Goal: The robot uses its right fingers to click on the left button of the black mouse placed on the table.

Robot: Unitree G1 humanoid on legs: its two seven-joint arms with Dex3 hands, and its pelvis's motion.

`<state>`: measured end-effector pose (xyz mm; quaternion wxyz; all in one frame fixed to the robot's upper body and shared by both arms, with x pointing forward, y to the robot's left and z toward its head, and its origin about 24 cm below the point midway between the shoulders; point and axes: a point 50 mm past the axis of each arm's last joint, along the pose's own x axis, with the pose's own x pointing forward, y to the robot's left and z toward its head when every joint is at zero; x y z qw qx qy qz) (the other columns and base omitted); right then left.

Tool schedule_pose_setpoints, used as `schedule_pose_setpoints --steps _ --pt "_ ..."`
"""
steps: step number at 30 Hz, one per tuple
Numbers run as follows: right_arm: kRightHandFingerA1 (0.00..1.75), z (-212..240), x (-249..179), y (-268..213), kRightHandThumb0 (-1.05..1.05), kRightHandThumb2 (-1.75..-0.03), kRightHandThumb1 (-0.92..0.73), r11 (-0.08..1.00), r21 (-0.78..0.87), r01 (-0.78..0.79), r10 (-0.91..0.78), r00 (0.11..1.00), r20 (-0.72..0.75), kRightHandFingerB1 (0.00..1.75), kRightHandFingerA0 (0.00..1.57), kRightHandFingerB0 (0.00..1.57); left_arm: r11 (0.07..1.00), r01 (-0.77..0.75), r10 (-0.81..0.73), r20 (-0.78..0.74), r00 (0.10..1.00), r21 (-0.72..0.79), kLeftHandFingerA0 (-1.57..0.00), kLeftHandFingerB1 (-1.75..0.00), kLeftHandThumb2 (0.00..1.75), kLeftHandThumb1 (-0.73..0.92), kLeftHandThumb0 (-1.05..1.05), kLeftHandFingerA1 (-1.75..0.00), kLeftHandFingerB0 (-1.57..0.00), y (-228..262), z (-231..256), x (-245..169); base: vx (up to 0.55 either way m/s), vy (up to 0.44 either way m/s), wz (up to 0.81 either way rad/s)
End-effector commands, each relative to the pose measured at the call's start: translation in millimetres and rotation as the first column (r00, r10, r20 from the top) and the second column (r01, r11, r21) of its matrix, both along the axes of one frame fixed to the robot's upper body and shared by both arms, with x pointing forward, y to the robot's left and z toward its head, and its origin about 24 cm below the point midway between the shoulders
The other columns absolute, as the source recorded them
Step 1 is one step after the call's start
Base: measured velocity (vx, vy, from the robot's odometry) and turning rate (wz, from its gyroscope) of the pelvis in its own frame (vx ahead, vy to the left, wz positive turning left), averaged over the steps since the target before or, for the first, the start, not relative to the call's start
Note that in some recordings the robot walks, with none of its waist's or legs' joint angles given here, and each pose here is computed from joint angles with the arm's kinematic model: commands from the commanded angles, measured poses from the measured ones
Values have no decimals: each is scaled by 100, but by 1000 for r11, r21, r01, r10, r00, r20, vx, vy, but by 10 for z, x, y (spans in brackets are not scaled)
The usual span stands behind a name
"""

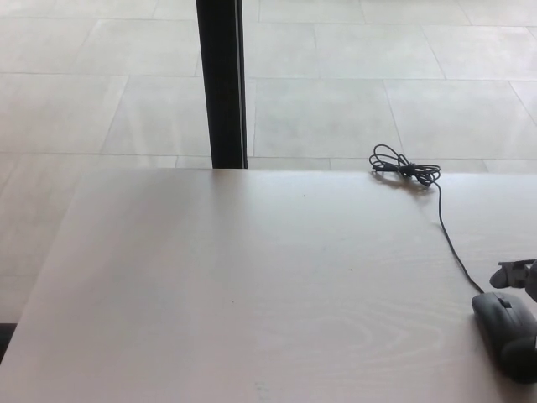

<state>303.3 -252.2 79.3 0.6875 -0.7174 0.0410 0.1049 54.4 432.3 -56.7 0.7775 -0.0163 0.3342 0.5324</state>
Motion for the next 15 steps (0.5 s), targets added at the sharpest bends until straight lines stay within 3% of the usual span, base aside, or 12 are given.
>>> schedule_pose_setpoints --steps 1,8,12,15 --pt "47 -40 -2 -20 -51 -59 -63 994 103 24 -23 1000 -10 37 32 49 1000 -13 12 31 999 28 -99 -58 56 49 -49 -95 -78 60 65 -20 0 0 0" --pt "47 -90 -3 -71 -54 -60 -65 987 137 78 -74 997 -32 37 32 49 999 -34 33 47 998 24 -90 -57 56 49 -50 -92 -75 52 59 0 0 0 0" --pt "48 -116 -23 -120 -55 -59 -64 988 135 75 -74 997 -12 41 42 53 999 -22 20 61 998 34 -89 -59 56 50 -53 -100 -75 52 68 5 0 0 0" --pt "49 -122 -28 -149 -57 -60 -66 989 120 88 -86 996 -20 39 34 51 999 -23 22 56 998 27 -88 -56 56 51 -52 -89 -73 64 76 17 0 0 0"
